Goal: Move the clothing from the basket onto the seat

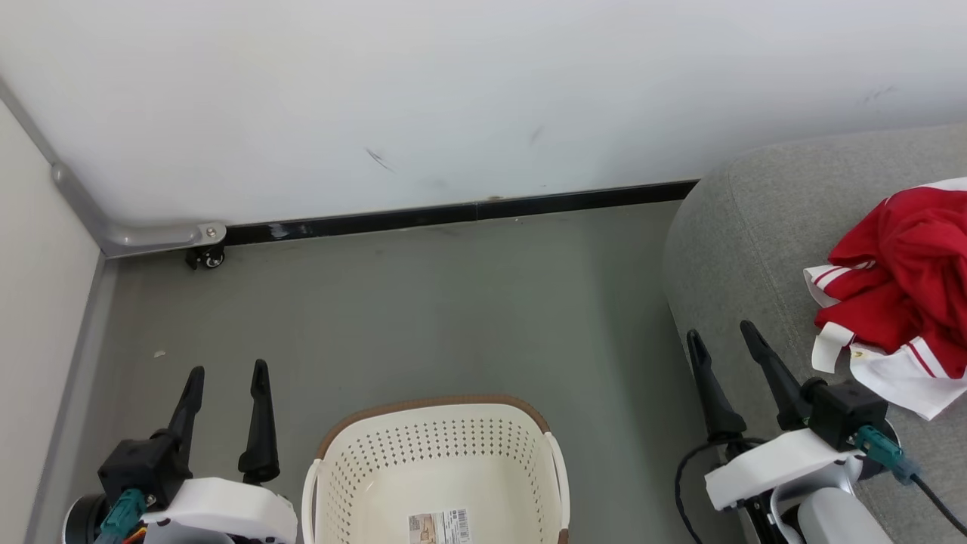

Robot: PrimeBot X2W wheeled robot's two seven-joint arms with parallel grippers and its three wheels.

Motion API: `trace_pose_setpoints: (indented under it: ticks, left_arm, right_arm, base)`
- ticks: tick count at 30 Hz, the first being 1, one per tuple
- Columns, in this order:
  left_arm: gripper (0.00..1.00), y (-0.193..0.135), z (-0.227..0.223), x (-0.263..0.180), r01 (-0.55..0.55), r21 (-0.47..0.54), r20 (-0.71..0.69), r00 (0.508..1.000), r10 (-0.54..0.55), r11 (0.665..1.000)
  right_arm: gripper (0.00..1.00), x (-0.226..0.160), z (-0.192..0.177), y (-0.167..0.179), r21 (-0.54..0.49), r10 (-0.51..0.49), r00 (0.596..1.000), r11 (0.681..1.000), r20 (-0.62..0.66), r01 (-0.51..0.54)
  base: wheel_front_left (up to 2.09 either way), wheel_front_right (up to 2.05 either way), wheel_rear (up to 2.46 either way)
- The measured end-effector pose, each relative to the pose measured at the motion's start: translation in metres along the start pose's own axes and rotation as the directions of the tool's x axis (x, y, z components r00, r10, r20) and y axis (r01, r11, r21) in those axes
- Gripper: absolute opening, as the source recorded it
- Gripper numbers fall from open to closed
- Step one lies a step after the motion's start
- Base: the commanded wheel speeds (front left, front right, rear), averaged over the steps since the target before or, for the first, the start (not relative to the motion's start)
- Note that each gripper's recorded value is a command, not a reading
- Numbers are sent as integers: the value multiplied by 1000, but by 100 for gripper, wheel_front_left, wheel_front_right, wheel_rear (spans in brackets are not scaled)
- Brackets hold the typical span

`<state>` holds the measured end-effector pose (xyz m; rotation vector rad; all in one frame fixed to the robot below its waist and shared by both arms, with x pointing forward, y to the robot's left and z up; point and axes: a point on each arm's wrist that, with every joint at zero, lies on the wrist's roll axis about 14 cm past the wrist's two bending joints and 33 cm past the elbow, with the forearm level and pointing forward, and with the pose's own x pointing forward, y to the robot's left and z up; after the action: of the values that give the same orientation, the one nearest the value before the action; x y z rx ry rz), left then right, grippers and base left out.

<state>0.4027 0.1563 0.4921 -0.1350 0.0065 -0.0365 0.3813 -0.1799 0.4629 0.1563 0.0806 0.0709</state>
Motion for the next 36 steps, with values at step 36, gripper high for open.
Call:
trace_pose_setpoints:
  ticks: [36]
  left_arm:
    - [100,4,-4,-45,-31,29,-4,999,31,999]
  right_arm:
    - [100,-49,-13,3,-36,-23,1000,999,-10,23]
  base:
    - [0,0,0]
